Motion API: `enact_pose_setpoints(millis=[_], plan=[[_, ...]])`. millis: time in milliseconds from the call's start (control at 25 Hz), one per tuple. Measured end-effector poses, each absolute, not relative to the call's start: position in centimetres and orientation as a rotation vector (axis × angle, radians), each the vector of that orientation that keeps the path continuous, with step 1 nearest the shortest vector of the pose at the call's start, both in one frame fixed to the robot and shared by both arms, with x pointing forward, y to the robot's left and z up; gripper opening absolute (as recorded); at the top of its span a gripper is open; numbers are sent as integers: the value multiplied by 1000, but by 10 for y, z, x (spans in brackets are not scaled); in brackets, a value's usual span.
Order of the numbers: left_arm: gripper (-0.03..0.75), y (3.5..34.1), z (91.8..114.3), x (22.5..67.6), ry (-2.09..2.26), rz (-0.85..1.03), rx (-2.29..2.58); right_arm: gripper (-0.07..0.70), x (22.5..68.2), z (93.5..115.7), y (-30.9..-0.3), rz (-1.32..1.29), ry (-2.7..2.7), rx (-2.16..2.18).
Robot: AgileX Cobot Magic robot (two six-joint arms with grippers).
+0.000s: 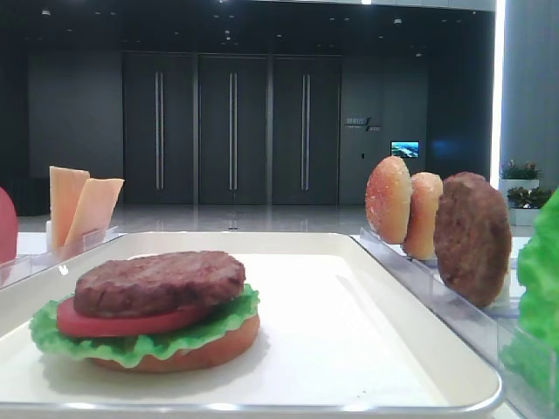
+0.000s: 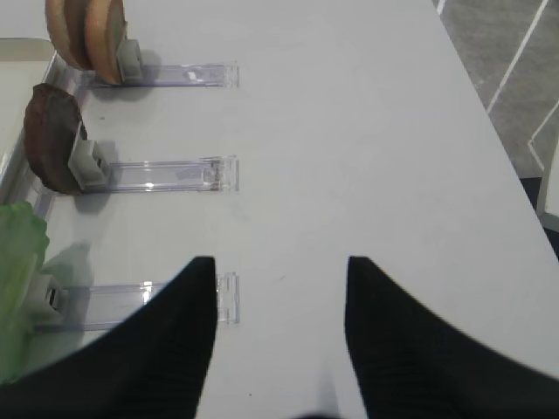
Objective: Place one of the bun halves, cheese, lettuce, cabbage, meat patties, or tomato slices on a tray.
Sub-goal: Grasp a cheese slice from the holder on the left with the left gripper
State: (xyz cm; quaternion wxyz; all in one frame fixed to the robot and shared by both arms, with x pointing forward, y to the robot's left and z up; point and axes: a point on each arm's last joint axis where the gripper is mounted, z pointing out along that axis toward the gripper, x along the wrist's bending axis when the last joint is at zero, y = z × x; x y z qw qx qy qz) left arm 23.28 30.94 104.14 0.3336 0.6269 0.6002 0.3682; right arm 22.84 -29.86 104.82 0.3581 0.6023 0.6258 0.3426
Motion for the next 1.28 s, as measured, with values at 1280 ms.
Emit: enact_pose_setpoints(millis=[1280], plan=[[550, 311, 1042, 232, 1576, 974, 1643, 319, 228, 1048, -299, 884, 1615, 1554]])
